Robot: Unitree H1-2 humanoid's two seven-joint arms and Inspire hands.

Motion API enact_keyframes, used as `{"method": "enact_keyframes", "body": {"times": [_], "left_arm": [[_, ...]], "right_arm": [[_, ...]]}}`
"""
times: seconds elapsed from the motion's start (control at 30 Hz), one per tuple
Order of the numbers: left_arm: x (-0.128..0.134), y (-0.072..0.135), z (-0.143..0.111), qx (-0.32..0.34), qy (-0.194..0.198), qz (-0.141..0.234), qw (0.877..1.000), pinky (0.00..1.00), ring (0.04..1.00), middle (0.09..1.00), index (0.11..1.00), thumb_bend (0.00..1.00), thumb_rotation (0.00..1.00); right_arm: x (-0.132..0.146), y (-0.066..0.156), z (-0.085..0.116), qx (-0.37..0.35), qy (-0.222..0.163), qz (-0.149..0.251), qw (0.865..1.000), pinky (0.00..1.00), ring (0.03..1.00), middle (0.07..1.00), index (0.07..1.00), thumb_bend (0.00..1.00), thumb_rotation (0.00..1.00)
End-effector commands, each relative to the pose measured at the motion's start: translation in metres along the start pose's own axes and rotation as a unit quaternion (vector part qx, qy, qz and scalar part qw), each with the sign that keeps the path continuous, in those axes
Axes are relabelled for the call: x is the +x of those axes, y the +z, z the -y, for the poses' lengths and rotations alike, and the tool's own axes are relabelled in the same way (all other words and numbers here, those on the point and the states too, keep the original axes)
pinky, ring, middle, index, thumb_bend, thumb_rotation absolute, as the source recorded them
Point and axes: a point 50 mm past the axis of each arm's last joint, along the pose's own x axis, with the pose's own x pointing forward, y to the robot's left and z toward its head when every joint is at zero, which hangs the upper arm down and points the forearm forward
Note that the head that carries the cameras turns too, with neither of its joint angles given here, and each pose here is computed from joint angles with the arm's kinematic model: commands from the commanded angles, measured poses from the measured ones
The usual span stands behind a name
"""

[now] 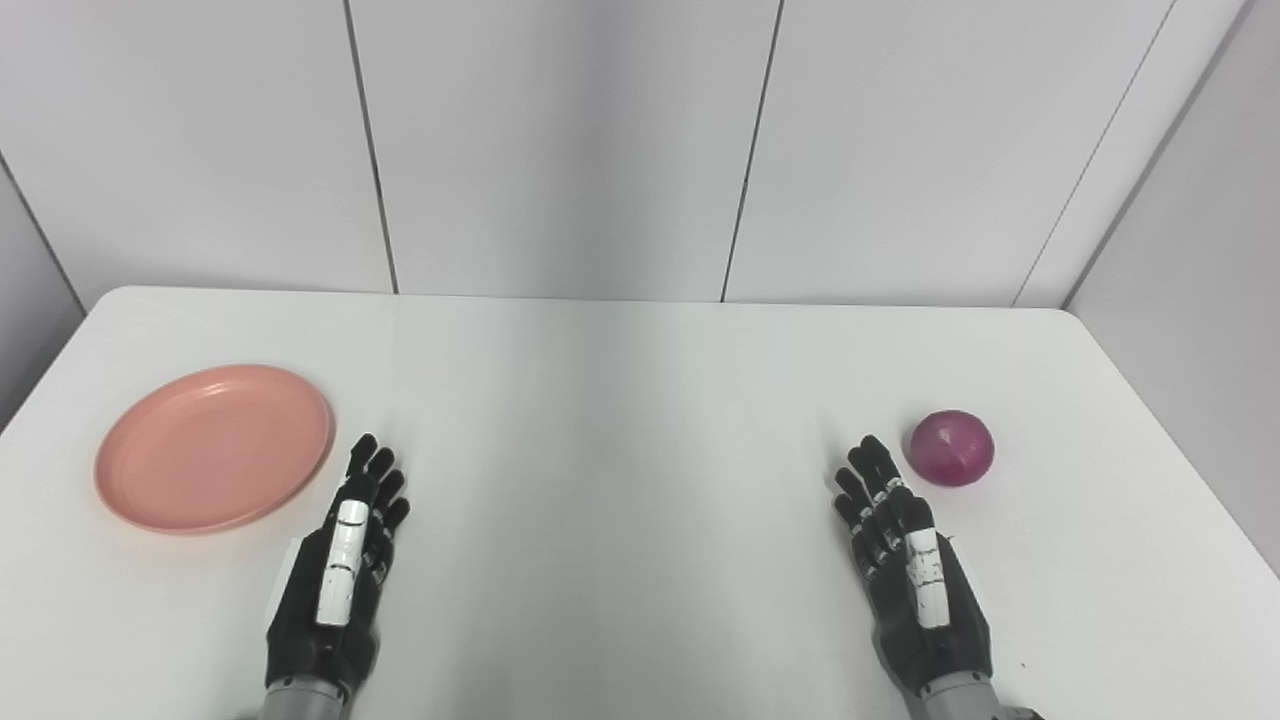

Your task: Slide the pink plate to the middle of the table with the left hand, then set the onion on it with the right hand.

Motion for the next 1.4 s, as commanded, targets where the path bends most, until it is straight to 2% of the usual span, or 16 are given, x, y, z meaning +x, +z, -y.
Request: {"method": "enact_keyframes", "body": {"times": [0.0,0.3,0.63,1.03,1.13,1.37], "left_arm": [[-0.0219,-0.0109,-0.0020,-0.011,0.016,-0.019,1.000,1.00,1.000,1.000,1.000,0.68,0.87],[-0.0218,-0.0108,-0.0032,-0.005,0.020,-0.020,1.000,1.00,1.000,1.000,1.000,0.68,0.89],[-0.0220,-0.0109,-0.0007,-0.013,0.020,-0.019,1.000,1.00,1.000,1.000,1.000,0.70,0.86],[-0.0208,-0.0112,-0.0020,-0.008,0.018,-0.022,1.000,1.00,1.000,0.999,1.000,0.67,0.89],[-0.0206,-0.0119,-0.0018,-0.009,0.017,-0.022,1.000,1.00,1.000,1.000,1.000,0.69,0.87],[-0.0202,-0.0126,-0.0016,-0.008,0.018,-0.023,1.000,1.00,1.000,1.000,1.000,0.68,0.88]], "right_arm": [[-0.0121,-0.0208,0.0060,0.011,-0.008,-0.043,0.999,1.00,0.986,0.981,0.975,0.89,0.80],[-0.0125,-0.0208,0.0048,0.013,-0.009,-0.041,0.999,1.00,0.972,0.967,0.966,0.87,0.80],[-0.0128,-0.0199,0.0065,0.012,-0.008,-0.041,0.999,1.00,0.978,0.974,0.971,0.89,0.80],[-0.0122,-0.0205,0.0045,0.014,-0.008,-0.044,0.999,1.00,0.978,0.972,0.970,0.86,0.80],[-0.0121,-0.0208,0.0050,0.015,-0.007,-0.044,0.999,1.00,0.976,0.973,0.968,0.88,0.79],[-0.0119,-0.0214,0.0059,0.017,-0.006,-0.043,0.999,1.00,0.976,0.974,0.969,0.85,0.79]]}}
